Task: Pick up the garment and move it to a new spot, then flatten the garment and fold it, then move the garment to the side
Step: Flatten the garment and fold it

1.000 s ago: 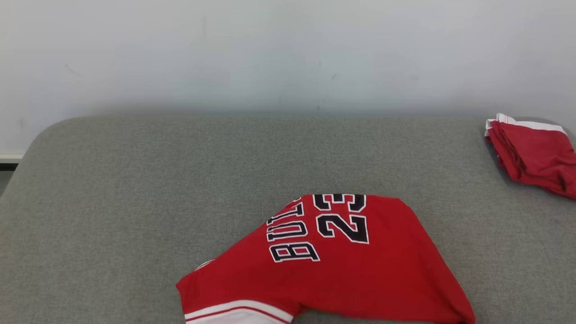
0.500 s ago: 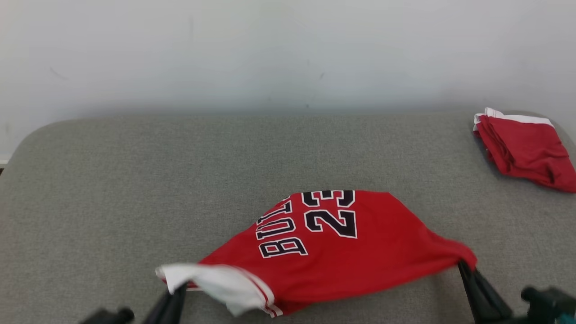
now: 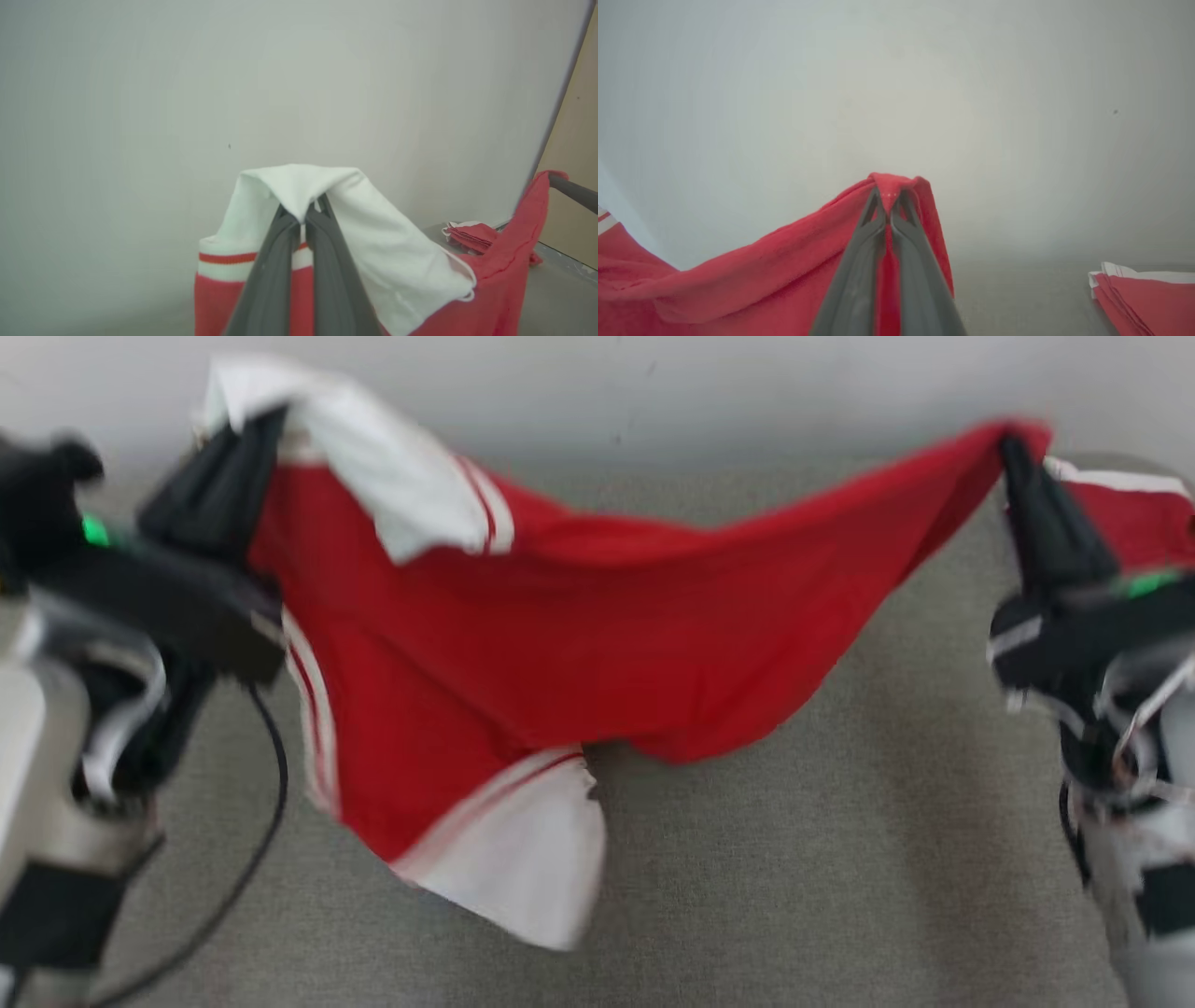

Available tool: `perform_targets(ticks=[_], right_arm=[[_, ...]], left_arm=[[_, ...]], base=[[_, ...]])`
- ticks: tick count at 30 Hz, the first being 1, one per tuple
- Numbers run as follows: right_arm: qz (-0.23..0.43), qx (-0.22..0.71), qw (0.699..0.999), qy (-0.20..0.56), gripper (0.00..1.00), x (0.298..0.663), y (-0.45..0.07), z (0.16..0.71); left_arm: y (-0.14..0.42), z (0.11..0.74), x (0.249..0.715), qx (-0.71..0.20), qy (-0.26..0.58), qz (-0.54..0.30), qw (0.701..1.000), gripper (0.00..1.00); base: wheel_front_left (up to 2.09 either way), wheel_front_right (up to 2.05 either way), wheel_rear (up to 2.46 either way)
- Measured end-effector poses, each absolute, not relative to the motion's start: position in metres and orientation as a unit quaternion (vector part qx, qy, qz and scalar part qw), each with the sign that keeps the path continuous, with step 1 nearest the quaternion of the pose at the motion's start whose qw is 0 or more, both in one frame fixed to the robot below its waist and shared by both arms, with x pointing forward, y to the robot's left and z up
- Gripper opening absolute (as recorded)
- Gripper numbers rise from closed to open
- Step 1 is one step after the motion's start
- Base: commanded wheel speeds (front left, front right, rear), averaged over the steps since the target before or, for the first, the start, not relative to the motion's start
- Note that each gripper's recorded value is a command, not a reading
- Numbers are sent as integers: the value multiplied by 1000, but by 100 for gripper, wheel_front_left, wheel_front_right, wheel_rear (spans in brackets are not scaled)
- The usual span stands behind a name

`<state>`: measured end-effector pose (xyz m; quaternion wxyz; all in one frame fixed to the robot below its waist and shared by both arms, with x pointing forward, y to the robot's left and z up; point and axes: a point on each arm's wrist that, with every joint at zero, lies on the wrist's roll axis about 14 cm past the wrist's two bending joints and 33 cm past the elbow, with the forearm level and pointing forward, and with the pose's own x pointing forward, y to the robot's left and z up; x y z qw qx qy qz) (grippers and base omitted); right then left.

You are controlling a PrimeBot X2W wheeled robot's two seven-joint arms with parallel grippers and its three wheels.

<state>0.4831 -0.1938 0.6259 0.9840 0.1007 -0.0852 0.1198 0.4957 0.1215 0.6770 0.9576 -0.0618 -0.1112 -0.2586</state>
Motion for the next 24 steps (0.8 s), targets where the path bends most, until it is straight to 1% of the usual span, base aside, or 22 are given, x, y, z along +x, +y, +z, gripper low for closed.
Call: perform_targets(ticks=[6,9,15,19,24], right_arm=[[130,97,977,-138,0,551,-186,691],[126,97,975,-153,0,581,-187,713],[120,81,974,-173,0,629,-186,743],[106,74,976,-173,0,656,-193,749],[89,68,982,-155,0,681,-203,737]], left_arm=[[115,723,564,-30,-134,-262,955,0],[114,745,593,-32,-148,-258,954,0],[121,761,647,-31,-154,-235,959,0],[131,776,673,-36,-174,-216,960,0],[120,781,691,-38,-182,-227,956,0]], base=[[0,0,0],[0,0,0],[0,0,0],[0,0,0],[0,0,0]])
